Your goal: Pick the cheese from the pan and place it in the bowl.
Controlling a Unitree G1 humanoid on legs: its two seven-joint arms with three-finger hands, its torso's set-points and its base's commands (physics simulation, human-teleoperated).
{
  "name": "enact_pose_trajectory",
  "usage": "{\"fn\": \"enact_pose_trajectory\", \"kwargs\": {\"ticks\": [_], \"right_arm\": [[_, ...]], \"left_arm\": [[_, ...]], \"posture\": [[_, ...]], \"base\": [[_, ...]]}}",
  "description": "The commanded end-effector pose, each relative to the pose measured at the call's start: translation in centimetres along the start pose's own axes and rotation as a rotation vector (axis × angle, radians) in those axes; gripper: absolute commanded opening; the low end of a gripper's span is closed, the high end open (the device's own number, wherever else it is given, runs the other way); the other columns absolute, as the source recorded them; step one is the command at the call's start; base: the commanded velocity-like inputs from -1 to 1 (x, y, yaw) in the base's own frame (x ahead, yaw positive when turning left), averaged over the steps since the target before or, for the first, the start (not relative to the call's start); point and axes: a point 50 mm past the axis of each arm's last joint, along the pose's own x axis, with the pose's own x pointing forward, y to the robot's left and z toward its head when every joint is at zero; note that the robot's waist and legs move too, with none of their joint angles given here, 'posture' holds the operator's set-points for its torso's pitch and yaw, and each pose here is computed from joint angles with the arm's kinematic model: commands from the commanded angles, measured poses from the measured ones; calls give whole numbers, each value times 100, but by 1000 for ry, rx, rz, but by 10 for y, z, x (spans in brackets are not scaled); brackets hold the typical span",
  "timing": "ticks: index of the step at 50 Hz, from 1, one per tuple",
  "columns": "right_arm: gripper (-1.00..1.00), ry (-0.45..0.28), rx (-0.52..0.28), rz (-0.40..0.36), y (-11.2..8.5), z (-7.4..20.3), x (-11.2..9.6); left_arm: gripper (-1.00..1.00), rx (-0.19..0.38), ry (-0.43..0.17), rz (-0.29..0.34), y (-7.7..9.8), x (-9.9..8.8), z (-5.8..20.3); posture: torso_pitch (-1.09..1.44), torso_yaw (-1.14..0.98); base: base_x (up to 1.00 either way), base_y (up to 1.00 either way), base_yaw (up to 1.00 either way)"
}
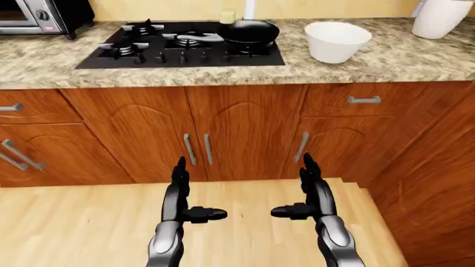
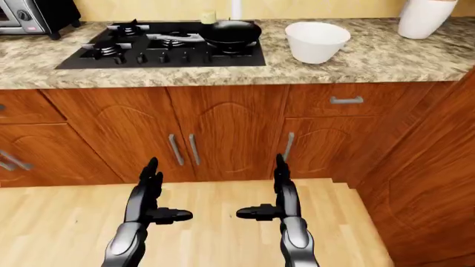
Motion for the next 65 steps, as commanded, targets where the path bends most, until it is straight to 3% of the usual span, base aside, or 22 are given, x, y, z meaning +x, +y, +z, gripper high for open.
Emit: {"fn": "enact_pose_trajectory", "kwargs": {"ticks": [1,11,17,19,22,23,27,30,35,40,42,45,46,48,50,54,56,58,60,62,64,65], "right_arm": [[100,-132,22,0,-1,27,10],[100,-131,50,-5,-4,24,10],[100,-142,30,-5,-5,28,8],[100,-150,17,-3,-6,33,6],[100,-233,1,3,-5,77,-4],[100,-253,-44,0,-4,88,-9],[100,-309,-75,-2,-3,135,-23],[100,-360,-91,-50,-6,176,-21],[100,-432,-69,-46,-4,253,-16],[100,-470,-44,-46,-3,311,-18],[100,-489,-44,-32,-3,337,-28],[100,-606,-94,-123,-11,379,-45],[100,-648,-87,-89,-11,392,-50],[100,-562,-85,-129,-20,397,-47],[100,-640,-119,-149,-24,408,-53],[100,-649,-120,-98,-37,409,-48],[100,-695,-106,-147,-45,409,-54],[100,-726,-136,-200,-51,402,-54],[100,-694,-130,-158,-56,387,-50],[100,-696,-183,-131,-57,381,-51],[100,-709,-233,-218,-65,374,-54],[100,-692,-220,-170,-64,372,-53]], "left_arm": [[100,-27,-116,26,5,14,29],[100,-38,-129,19,7,12,29],[100,-53,-68,15,16,10,35],[100,-114,-69,25,25,9,46],[100,-81,-251,76,33,0,85],[100,-177,-190,100,37,2,90],[100,-207,-278,133,51,3,131],[100,-152,-400,210,58,-4,169],[100,-167,-457,191,65,-3,244],[100,-119,-449,193,74,6,281],[100,-152,-461,164,76,4,305],[100,-149,-546,108,73,-14,351],[100,-120,-590,109,70,-25,366],[100,-98,-686,170,69,-39,386],[100,-133,-688,157,69,-37,393],[100,-187,-752,209,91,-45,402],[100,-234,-758,252,108,-50,403],[100,-189,-768,263,109,-49,400],[100,-183,-821,235,107,-51,399],[100,-85,-846,264,101,-49,396],[100,-124,-845,246,101,-50,398],[100,-131,-865,203,98,-53,397]], "posture": [[0,0],[0,0],[0,0],[0,0],[0,0],[0,0],[0,0],[0,0],[0,0],[0,0],[0,0],[0,0],[0,0],[0,0],[0,0],[0,0],[0,0],[0,0],[0,0],[0,0],[0,0],[0,0]], "base": [[0,0,0],[0,0,0],[0,0,0],[0,0,0],[0,0,0],[0,0,0],[0,0,0],[0,0,0],[0,0,0],[0,0,0],[0,0,0],[0,0,0],[0,0,0],[0,0,0],[0,0,0],[0,0,0],[0,0,0],[0,0,0],[0,0,0],[0,0,0],[0,0,0],[0,0,0]]}}
